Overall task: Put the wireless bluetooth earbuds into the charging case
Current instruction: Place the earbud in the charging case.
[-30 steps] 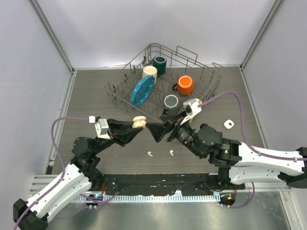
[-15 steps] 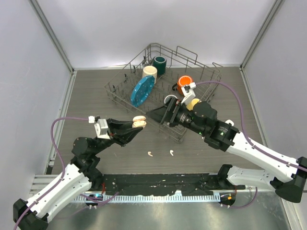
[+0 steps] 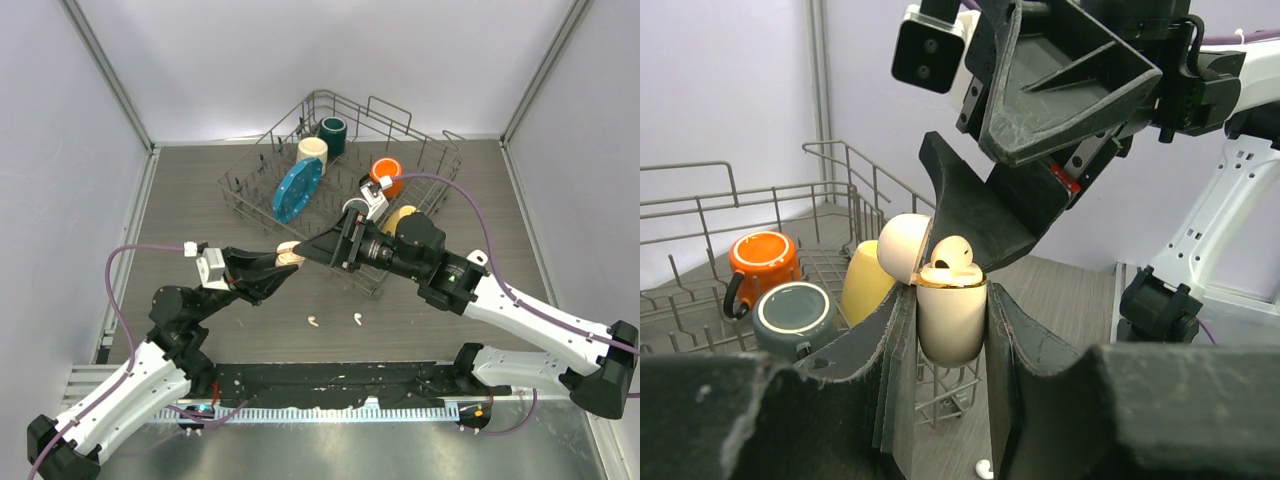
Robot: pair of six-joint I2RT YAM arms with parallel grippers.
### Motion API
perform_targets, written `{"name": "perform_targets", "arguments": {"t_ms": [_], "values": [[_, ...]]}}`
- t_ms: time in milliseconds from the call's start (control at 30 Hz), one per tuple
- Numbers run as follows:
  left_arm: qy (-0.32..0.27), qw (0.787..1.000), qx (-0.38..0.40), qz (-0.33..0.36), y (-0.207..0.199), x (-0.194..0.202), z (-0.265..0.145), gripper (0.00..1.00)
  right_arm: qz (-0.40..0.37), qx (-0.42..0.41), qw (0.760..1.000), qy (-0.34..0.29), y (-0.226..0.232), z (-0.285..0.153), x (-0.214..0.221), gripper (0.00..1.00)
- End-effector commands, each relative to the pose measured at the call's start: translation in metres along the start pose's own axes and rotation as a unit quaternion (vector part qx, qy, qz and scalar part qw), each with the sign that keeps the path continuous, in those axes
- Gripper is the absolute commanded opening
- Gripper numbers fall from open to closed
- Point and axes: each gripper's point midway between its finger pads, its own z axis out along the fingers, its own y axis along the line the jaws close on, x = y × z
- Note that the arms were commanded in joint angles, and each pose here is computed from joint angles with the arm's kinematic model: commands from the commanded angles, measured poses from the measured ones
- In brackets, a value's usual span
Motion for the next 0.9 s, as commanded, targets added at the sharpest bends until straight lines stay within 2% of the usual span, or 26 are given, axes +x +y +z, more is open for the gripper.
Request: {"name": "perform_targets", "arguments": {"t_ms": [0,667,733,867], "values": [[-0.042,0.998,0.016,0.034,-0.006,-0.034,0.008,0.0,0.012,-0.033,0.999,0.011,0.013,0.005,0.001,0.86],[-0.039,0.998,0.016,0.037,-0.005,-0.032,0.008,0.0,0.065,-0.066,0.995,0.049,0.007,0.021,0.021,0.71],[-0.039,0.998,0.019,0.036,-0.006,-0.032,0.008,0.0,0.067,-0.069,0.994,0.05,0.007,0.022,0.021,0.68],[-0.038,0.998,0.021,0.035,-0.007,-0.031,0.008,0.0,0.072,-0.077,0.993,0.054,0.009,0.023,0.023,0.56]]}}
